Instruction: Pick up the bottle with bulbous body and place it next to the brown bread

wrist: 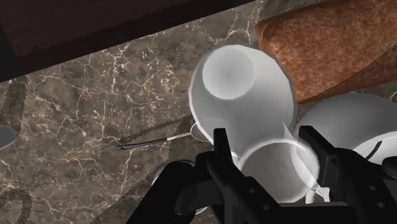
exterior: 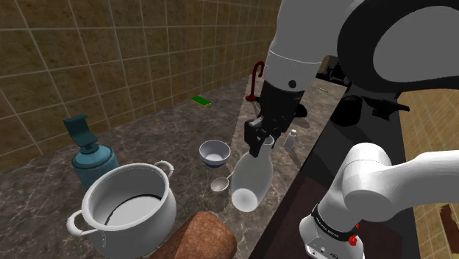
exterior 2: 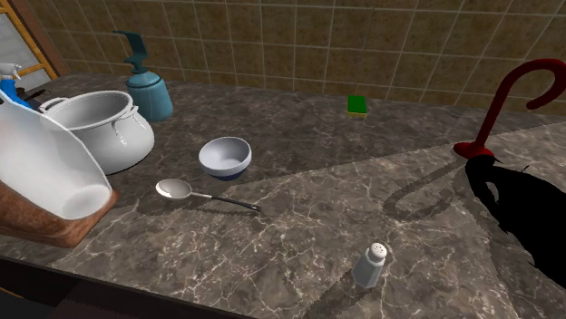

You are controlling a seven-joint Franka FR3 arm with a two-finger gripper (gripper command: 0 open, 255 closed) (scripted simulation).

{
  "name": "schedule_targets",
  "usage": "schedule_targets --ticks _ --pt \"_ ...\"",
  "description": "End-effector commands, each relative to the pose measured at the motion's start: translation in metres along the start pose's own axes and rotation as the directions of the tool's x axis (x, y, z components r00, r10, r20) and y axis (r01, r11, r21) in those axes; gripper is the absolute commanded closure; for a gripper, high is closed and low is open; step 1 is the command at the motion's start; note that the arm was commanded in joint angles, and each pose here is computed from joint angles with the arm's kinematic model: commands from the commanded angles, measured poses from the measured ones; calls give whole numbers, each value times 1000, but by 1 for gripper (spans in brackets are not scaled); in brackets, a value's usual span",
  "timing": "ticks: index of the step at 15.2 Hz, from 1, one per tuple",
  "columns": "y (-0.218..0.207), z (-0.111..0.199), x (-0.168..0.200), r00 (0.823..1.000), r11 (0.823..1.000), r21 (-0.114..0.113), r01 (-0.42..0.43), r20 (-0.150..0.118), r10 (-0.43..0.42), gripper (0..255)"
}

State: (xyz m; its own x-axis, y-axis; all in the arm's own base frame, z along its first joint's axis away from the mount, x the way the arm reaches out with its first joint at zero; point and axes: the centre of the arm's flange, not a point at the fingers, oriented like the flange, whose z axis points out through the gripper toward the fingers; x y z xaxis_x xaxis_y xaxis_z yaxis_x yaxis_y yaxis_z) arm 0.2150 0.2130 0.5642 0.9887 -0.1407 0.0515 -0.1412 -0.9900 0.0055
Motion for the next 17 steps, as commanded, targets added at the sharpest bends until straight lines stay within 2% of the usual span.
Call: schedule_targets --ticks 1,17 --pt "-1 10 0 1000 1000 0 0 -1 0 255" --pt "-2 94 -5 1000 1000 0 0 -1 0 255"
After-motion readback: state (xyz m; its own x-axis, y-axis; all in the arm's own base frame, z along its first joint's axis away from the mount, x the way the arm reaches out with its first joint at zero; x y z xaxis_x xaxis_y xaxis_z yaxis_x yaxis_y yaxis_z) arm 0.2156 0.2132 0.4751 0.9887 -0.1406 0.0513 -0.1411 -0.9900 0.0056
